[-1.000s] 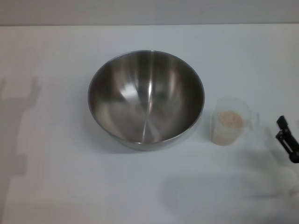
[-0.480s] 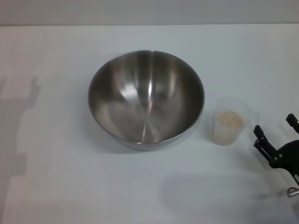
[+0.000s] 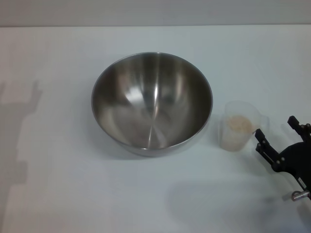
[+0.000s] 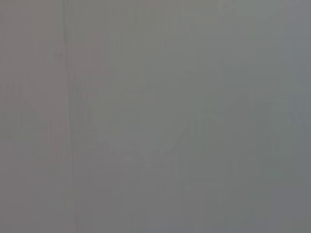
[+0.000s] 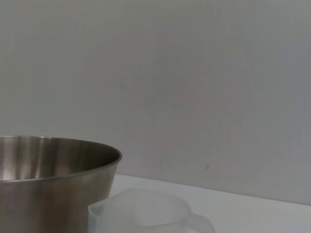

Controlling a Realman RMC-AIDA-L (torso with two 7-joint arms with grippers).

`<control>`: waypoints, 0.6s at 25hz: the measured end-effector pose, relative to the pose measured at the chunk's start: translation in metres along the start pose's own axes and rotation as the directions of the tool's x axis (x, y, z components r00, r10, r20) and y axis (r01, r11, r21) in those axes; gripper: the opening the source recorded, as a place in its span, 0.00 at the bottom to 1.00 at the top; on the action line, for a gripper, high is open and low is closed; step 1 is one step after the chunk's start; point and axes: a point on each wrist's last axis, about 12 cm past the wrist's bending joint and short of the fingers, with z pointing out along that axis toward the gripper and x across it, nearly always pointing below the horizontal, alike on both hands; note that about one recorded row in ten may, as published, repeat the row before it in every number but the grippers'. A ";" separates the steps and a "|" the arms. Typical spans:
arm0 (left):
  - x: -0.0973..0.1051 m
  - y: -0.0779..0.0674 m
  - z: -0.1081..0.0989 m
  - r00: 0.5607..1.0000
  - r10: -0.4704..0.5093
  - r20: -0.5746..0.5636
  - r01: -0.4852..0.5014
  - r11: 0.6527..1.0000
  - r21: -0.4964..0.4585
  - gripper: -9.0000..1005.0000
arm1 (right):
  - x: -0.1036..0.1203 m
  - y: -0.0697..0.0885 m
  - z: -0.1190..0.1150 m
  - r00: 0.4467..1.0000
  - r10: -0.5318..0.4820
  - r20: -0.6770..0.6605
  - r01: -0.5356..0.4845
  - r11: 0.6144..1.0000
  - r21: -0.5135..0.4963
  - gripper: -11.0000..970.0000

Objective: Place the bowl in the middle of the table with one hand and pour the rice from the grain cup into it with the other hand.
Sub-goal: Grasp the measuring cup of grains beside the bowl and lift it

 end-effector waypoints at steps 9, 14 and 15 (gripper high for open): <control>0.001 0.001 -0.001 1.000 0.003 -0.004 -0.003 1.000 -0.002 0.86 | 0.000 -0.004 0.005 1.000 0.002 -0.011 -0.002 1.000 0.024 0.87; 0.001 0.001 -0.002 1.000 0.004 -0.009 -0.004 1.000 -0.003 0.86 | 0.001 -0.006 0.010 1.000 0.002 -0.025 -0.002 1.000 0.030 0.87; 0.001 0.002 -0.002 1.000 0.004 -0.010 -0.004 1.000 -0.003 0.86 | 0.001 -0.006 0.010 1.000 0.002 -0.025 -0.002 1.000 0.030 0.87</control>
